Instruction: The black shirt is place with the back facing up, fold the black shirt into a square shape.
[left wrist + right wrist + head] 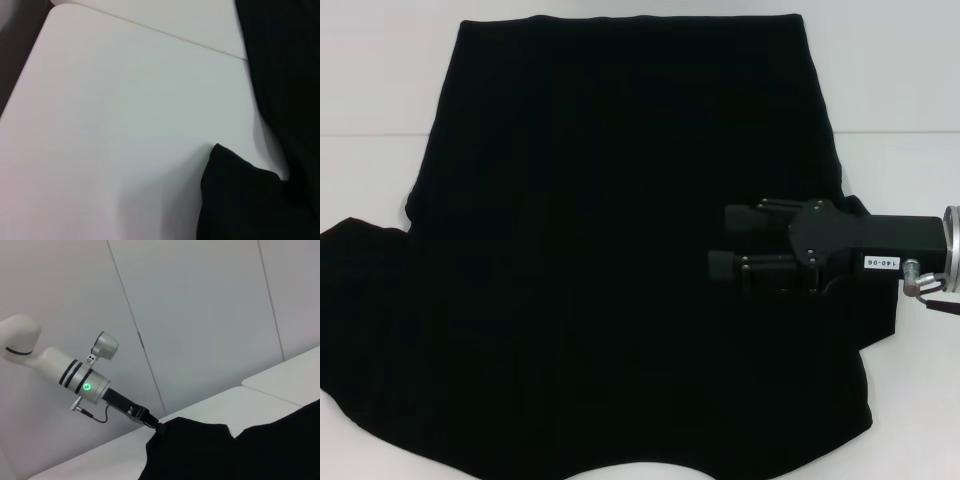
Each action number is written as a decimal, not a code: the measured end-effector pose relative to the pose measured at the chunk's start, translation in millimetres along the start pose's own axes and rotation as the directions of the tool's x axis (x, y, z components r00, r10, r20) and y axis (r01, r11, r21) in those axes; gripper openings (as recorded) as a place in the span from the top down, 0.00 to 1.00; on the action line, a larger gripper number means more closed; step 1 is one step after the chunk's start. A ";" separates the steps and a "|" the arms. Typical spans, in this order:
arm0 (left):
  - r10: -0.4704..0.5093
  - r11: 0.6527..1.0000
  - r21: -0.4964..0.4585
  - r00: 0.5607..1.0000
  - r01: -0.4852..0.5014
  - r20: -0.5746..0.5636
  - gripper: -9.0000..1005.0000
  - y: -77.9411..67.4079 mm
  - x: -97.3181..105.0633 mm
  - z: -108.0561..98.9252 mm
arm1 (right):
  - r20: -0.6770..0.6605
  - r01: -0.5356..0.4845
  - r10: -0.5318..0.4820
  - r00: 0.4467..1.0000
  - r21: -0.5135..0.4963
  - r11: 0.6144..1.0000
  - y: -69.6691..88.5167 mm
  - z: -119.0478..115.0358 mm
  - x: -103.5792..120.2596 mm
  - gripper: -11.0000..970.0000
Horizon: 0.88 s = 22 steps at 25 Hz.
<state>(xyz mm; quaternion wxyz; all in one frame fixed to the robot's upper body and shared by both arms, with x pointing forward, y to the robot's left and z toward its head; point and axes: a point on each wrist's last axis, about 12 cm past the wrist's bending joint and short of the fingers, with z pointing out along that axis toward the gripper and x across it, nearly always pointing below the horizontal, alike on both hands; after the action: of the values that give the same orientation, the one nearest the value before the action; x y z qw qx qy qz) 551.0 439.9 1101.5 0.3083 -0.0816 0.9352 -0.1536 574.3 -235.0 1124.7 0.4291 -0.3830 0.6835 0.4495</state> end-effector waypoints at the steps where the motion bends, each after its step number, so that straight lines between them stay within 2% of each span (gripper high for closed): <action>1: -0.003 1.000 0.001 1.000 0.003 -0.002 0.99 0.6 0.7 -0.5 | 0.001 0.000 0.000 1.000 0.000 1.000 0.0 -0.1 0.1 0.11; 12: -0.002 0.999 0.038 1.000 0.003 -0.016 0.99 -3.5 1.9 -2.7 | 0.009 0.000 0.000 1.000 -0.002 1.000 0.6 -0.6 0.4 0.11; 22: -0.014 1.000 0.027 1.000 0.015 -0.017 0.99 0.6 6.0 -6.0 | 0.008 0.004 -0.004 1.000 0.001 1.000 0.4 -1.8 0.7 0.11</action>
<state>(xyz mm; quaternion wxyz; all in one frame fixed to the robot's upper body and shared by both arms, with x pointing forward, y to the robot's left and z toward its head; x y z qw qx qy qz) 542.6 440.4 1102.6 0.3002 -0.0828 0.9350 -0.1695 573.3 -236.7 1124.7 0.4327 -0.3823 0.6813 0.4500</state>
